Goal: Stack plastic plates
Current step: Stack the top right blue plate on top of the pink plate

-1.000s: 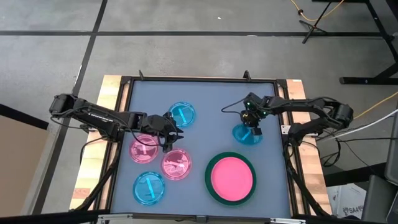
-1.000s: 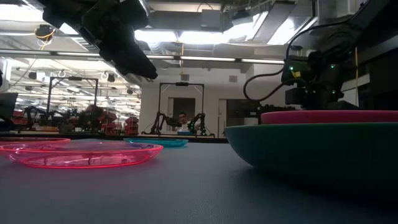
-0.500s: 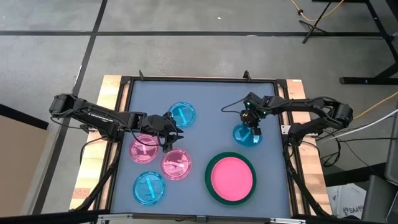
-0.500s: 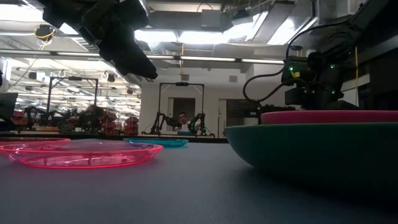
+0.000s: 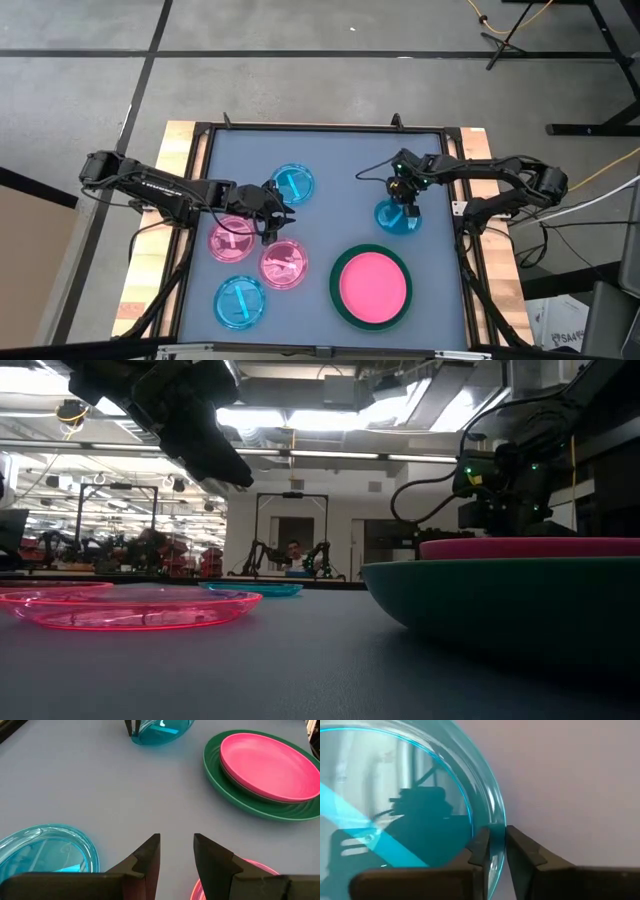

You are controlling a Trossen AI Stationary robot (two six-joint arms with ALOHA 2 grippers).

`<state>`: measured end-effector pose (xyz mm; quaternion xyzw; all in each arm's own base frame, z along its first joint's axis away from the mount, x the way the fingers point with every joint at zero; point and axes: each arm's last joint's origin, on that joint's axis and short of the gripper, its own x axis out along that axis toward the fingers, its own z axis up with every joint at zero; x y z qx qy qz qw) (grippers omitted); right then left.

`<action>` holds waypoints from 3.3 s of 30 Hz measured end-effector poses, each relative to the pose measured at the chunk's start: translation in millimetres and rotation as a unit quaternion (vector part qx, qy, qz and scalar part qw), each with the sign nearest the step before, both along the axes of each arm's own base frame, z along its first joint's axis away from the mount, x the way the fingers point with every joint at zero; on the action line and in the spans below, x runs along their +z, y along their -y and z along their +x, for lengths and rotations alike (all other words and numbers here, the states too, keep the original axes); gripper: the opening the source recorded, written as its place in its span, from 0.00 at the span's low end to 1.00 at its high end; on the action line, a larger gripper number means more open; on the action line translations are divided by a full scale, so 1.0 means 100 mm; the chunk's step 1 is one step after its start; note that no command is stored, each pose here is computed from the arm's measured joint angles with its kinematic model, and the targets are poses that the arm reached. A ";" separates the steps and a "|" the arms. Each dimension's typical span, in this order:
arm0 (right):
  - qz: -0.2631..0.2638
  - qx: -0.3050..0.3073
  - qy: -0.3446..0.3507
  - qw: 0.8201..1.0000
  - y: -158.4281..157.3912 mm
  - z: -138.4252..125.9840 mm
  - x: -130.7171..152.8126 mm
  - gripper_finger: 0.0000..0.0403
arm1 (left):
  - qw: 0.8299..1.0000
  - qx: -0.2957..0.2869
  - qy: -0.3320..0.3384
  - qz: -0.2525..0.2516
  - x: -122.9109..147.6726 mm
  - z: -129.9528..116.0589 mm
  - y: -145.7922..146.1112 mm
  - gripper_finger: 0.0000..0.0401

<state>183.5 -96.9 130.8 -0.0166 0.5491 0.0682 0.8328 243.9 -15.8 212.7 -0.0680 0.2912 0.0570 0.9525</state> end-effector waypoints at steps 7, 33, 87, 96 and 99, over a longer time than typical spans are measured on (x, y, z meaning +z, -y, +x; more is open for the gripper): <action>-0.002 -0.001 0.001 1.000 0.00 0.00 0.00 0.01 | 1.000 0.000 0.000 0.001 0.00 0.00 0.00 0.28; -0.019 0.005 0.038 0.999 0.10 0.19 0.25 0.00 | 1.000 -0.001 0.000 0.001 0.00 0.00 0.00 0.28; -0.072 0.011 0.154 0.985 0.34 0.61 1.31 0.00 | 1.000 0.001 0.000 0.002 0.00 0.00 0.00 0.28; -0.068 0.016 0.163 0.984 0.34 0.63 1.39 0.00 | 1.000 0.001 0.000 0.002 0.00 0.00 0.00 0.28; -0.066 0.016 0.163 0.984 0.34 0.63 1.39 0.00 | 1.000 0.001 0.000 0.002 0.00 0.00 0.00 0.28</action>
